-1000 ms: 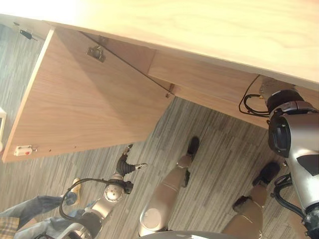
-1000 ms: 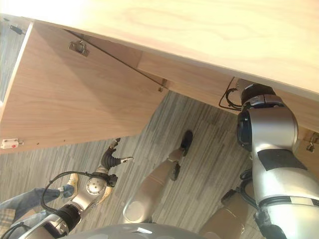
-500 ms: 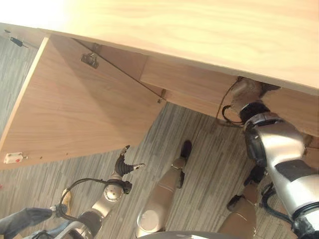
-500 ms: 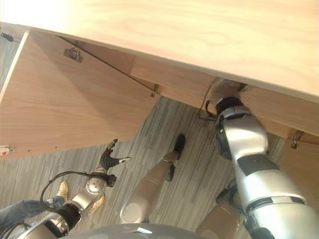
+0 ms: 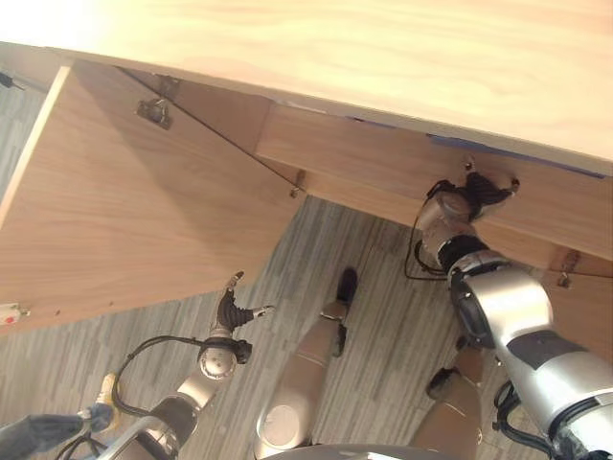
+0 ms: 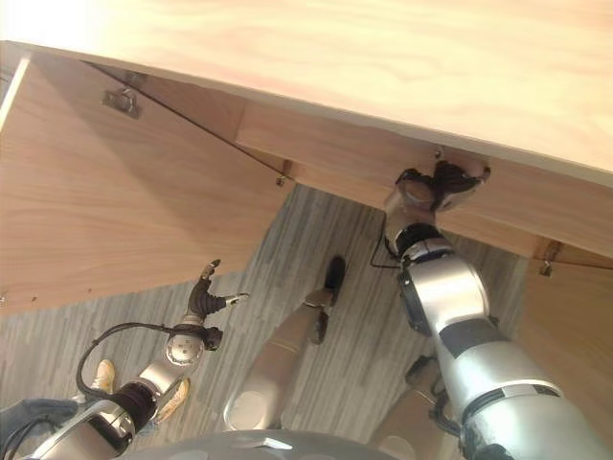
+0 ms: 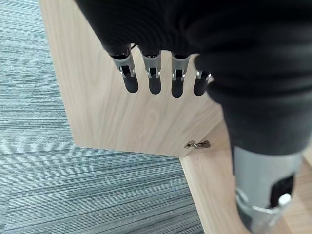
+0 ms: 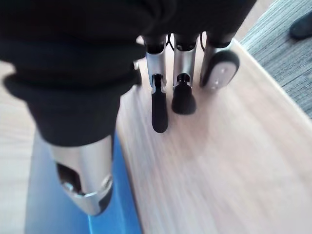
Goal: Put the empty folder in the office cabinet
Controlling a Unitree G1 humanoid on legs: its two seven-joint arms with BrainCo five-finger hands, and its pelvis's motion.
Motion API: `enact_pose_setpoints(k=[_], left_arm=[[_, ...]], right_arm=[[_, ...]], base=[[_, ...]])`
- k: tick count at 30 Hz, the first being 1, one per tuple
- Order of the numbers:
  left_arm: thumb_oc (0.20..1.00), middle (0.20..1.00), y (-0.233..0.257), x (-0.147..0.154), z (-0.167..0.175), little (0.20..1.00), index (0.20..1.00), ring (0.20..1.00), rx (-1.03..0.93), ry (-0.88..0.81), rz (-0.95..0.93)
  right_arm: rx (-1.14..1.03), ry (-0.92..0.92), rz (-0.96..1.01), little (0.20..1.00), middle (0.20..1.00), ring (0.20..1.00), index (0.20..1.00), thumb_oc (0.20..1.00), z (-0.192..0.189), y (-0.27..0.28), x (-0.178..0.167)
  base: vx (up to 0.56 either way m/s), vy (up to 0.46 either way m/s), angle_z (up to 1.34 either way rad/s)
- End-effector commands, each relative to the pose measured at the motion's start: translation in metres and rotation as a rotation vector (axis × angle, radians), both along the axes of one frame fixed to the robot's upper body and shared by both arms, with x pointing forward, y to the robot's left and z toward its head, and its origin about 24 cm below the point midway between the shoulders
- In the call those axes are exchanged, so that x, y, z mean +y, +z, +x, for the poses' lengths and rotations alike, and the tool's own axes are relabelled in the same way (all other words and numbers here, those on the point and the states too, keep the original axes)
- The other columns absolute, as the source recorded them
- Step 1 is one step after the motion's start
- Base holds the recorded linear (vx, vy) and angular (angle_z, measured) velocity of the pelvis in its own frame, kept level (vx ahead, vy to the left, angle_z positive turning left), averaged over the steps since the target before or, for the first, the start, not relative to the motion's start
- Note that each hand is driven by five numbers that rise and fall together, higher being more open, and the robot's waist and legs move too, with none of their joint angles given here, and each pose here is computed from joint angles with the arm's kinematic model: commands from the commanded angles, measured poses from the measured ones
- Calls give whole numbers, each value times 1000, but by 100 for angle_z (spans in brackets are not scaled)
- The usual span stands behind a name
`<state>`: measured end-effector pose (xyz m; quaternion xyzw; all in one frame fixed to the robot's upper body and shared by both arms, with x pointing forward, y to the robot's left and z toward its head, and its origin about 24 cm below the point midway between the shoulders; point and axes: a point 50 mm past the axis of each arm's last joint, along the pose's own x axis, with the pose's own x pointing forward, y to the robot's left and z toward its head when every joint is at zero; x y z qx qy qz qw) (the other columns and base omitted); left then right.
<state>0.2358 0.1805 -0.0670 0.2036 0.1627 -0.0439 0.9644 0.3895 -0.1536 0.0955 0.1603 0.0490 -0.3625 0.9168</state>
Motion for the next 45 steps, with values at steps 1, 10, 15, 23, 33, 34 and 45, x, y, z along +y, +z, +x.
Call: enact_pose_setpoints(k=[1,10,15,23,33,34,45], left_arm=[[1000,1000,14,8,11,1000,1000,1000,-87,37,14],[1000,1000,11,19,3,1000,1000,1000,-104,143,9],[1000,1000,3,27,-12,1000,1000,1000,-86,176,46],[1000,1000,-8,46,-30,1000,1000,1000,-13,179,69],[1000,1000,-15,88,-58,1000,1000,1000,188,117,-56],[1000,1000,-15,88,-58,1000,1000,1000,188,117,-56],[1000,1000,-40,97,-105,1000,1000,1000,395,152,-84]], right_arm=[[55,-17,40,1000,1000,1000,1000,1000,-4,-13,-8],[24,262,-268,1000,1000,1000,1000,1000,-48,-63,29],[25,315,-399,1000,1000,1000,1000,1000,-94,-93,12],[92,685,-728,1000,1000,1000,1000,1000,-135,-113,-12],[296,1080,-724,1000,1000,1000,1000,1000,-190,-130,-64],[296,1080,-724,1000,1000,1000,1000,1000,-190,-130,-64],[546,1120,-783,1000,1000,1000,1000,1000,-236,-163,-87]], base=[[-12,11,-15],[-4,10,-8],[37,25,-15],[46,30,-18],[39,136,-24],[0,30,-12],[-48,135,-58]])
